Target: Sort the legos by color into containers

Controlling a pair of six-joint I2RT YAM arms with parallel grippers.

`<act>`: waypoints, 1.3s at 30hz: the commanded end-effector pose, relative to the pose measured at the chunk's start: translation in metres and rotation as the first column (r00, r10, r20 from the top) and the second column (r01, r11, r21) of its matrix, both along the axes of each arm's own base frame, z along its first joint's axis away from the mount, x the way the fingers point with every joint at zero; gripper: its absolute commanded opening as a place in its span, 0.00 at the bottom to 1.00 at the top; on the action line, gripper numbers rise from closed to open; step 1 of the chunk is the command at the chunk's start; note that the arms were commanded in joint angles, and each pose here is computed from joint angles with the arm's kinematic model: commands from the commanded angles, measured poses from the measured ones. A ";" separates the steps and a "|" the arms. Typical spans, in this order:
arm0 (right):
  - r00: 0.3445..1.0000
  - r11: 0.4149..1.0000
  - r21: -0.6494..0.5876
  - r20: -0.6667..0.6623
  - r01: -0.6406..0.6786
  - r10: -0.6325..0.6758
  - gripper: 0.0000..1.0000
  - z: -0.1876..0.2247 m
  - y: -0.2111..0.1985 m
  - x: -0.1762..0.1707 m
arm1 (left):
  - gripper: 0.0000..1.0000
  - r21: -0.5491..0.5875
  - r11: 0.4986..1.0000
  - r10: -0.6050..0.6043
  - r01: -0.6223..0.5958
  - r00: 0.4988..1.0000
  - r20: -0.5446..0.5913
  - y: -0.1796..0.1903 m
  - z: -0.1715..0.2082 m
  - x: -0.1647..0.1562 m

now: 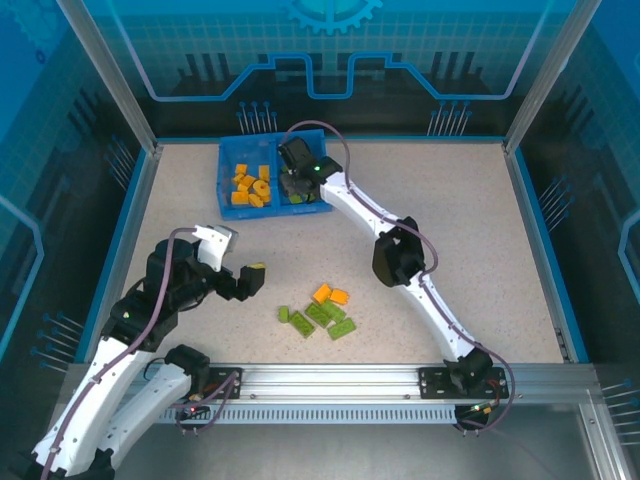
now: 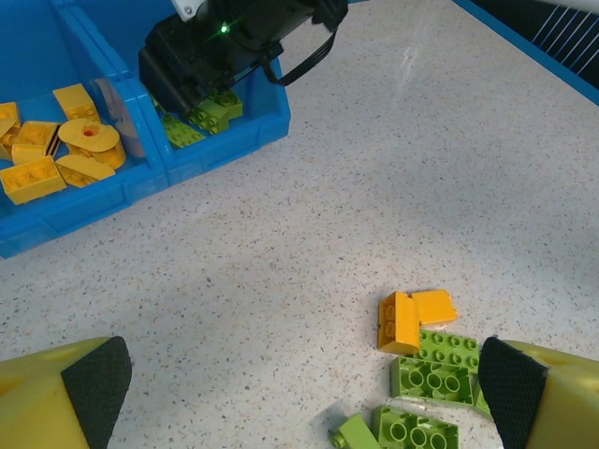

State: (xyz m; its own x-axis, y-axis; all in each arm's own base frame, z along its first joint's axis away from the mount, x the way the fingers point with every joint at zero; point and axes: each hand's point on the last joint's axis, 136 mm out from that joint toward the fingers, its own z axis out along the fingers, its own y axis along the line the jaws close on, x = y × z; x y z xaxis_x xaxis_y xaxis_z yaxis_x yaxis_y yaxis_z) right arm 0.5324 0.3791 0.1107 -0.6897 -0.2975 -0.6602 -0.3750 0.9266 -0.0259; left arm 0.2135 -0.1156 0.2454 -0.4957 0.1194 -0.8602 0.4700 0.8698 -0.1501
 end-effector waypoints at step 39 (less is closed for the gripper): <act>0.787 0.952 -0.146 -0.603 -0.270 0.130 0.63 -0.070 0.034 -0.348 | 0.99 0.114 0.866 0.495 -0.487 0.867 -0.056 0.089 -0.011 0.027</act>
